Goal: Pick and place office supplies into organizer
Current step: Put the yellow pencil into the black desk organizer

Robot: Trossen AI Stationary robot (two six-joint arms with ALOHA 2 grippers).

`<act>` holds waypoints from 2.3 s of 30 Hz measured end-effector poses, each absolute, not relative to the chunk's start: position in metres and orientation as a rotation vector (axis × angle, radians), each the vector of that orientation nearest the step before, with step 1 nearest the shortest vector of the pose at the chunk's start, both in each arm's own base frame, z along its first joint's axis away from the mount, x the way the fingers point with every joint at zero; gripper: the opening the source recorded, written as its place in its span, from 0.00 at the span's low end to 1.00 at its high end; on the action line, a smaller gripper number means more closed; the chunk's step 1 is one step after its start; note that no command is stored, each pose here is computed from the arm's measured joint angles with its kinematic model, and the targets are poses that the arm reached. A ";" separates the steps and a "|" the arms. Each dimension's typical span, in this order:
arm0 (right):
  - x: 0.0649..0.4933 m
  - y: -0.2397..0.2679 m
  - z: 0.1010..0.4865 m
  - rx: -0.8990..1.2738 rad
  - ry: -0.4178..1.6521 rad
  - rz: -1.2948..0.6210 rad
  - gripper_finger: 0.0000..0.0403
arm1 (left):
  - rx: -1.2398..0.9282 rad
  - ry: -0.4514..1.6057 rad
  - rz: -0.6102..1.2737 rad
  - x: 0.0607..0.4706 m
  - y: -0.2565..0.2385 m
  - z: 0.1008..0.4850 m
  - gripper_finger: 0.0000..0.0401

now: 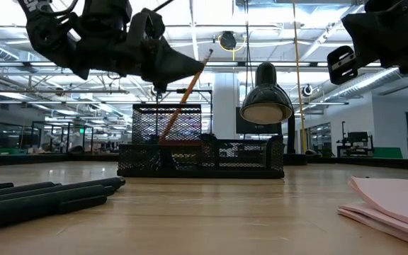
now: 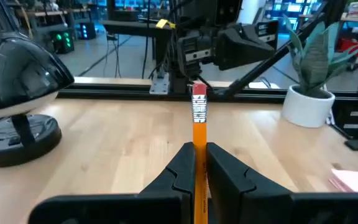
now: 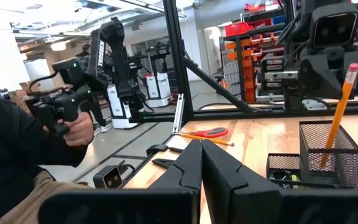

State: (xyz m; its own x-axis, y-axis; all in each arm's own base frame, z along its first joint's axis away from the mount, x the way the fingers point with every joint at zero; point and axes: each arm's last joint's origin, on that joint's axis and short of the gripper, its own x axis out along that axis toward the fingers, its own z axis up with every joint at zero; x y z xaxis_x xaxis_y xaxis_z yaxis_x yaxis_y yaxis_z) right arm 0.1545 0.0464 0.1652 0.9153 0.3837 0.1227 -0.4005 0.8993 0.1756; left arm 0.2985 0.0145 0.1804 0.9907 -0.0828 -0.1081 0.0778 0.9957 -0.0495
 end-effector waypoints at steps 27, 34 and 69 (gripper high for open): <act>0.155 0.046 0.165 0.200 -0.085 0.407 0.00 | -0.009 0.202 -0.073 0.307 0.007 0.149 0.08; 0.154 0.046 0.165 0.201 -0.085 0.407 0.00 | -0.044 0.234 -0.042 0.306 0.008 0.146 0.10; 0.155 0.047 0.164 0.198 -0.073 0.413 0.00 | -0.247 0.839 0.375 0.242 -0.136 0.334 0.37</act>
State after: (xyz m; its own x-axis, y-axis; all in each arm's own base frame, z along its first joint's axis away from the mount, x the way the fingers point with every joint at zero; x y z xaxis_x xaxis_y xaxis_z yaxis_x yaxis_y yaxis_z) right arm 0.1546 0.0467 0.1640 0.9135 0.3914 0.1105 -0.4056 0.8968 0.1765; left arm 0.2422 -0.1359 0.3344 0.6088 0.2246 -0.7609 -0.4170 0.9065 -0.0661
